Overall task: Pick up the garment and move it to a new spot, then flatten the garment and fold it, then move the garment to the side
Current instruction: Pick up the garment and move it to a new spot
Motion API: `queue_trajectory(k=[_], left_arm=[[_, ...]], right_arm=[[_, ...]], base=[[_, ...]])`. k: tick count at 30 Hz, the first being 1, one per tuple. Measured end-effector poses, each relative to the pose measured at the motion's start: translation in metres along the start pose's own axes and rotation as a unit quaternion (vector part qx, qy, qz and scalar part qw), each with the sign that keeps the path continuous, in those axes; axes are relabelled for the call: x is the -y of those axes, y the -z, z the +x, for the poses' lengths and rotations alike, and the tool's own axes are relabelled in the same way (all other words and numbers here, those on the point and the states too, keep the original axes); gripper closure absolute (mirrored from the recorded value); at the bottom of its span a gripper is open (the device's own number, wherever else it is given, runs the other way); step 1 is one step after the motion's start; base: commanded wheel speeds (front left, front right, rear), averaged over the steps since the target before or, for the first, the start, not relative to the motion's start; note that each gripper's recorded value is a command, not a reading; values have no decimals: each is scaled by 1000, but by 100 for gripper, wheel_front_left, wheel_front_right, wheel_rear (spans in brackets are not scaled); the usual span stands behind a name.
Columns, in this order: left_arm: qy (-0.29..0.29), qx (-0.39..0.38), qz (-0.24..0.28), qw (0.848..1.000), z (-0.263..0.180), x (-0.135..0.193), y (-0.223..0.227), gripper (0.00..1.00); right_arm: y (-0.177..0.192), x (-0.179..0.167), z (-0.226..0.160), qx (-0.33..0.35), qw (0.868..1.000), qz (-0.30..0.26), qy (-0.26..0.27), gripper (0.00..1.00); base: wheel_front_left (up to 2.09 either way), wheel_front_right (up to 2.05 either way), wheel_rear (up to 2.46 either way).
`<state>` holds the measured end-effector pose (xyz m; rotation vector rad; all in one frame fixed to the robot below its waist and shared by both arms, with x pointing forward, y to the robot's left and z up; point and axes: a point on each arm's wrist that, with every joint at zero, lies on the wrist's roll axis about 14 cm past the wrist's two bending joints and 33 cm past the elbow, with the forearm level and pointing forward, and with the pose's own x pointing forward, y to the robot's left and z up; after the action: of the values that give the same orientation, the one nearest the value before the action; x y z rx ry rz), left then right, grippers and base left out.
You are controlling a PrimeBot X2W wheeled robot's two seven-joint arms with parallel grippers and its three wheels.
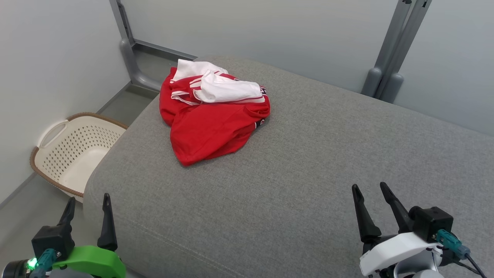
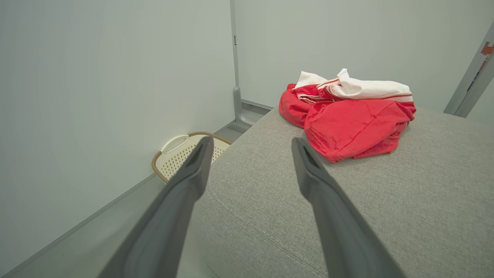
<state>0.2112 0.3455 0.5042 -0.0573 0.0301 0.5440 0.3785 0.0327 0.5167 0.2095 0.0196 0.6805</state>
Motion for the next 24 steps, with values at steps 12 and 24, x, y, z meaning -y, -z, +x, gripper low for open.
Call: queue_trajectory(k=[12,24], left_arm=[[35,22,8,999,29,20,-17,0],[129,101,22,986,128,86,-90,0]], right_arm=[[-15,13,-3,23,999,-15,18,0],[-35,69,-11,44,994,-44,94,0]], base=[[0,0,0],[0,0,0]])
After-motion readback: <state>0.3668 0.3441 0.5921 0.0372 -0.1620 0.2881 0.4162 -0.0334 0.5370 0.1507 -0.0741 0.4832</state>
